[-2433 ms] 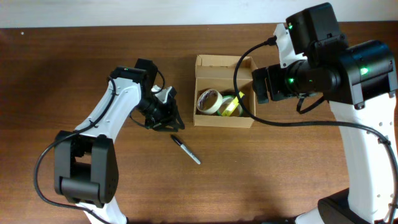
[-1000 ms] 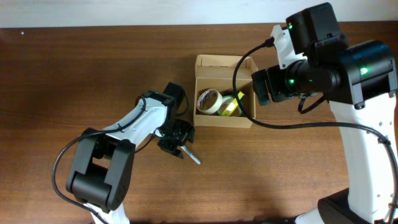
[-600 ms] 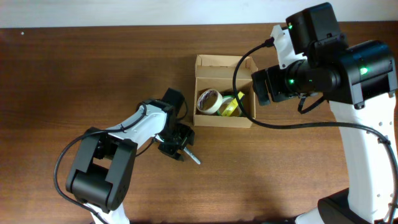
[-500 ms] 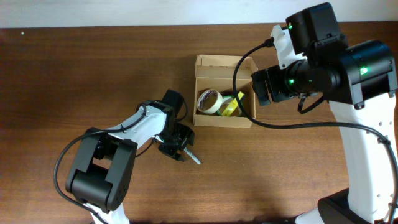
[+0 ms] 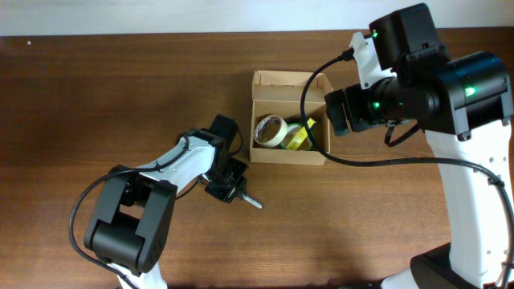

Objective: Pack container
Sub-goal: 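Lift the black marker and carry it above the box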

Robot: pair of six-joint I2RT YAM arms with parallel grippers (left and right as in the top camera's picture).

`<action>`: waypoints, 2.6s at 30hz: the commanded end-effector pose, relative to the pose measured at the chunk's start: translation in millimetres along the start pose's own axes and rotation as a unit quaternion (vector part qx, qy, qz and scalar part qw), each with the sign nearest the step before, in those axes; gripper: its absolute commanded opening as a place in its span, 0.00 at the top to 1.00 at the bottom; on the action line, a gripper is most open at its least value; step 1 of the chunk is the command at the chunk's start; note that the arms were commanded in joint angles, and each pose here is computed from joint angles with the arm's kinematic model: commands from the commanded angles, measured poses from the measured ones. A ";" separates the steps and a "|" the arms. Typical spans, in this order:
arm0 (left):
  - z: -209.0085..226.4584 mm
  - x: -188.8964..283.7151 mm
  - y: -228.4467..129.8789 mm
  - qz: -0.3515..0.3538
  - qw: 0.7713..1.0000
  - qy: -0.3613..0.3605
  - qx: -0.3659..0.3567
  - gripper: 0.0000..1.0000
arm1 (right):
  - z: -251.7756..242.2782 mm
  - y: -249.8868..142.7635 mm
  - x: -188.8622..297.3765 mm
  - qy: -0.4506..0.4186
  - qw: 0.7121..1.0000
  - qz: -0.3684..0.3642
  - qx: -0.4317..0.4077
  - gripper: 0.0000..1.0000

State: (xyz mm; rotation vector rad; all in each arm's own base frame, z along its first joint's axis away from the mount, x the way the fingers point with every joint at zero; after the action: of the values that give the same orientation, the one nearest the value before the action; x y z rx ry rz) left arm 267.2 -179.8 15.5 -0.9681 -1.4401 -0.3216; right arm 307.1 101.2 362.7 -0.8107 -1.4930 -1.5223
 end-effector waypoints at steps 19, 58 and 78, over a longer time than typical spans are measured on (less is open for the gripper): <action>11.9 28.1 38.2 -0.142 0.983 0.069 -0.090 0.98 | -2.4 1.3 0.2 -0.004 1.000 0.000 0.003 0.01; -73.1 238.0 13.5 -0.389 0.730 0.066 -0.558 0.98 | -28.7 17.7 18.9 -0.086 0.994 -0.060 -0.025 0.01; -130.5 234.5 -34.9 -0.420 0.638 0.018 -0.645 0.98 | -41.8 -12.0 199.9 -0.012 0.942 -0.329 -0.070 0.01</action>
State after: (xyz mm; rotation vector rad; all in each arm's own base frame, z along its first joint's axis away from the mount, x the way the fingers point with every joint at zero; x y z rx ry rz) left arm 366.2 -199.8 258.0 -1.2124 -1.4120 -2.2523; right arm 216.9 39.0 529.7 -0.4036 -1.7982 -2.1018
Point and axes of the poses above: each gripper's point midway between its finger pads, its own x axis back along the fingers, its own z axis along the line the jaws close on, y = z × x, the point moved 2 cm from there along x, back along the fingers, and after that the axes turned 13 degrees about -x, right-handed, at the moved point
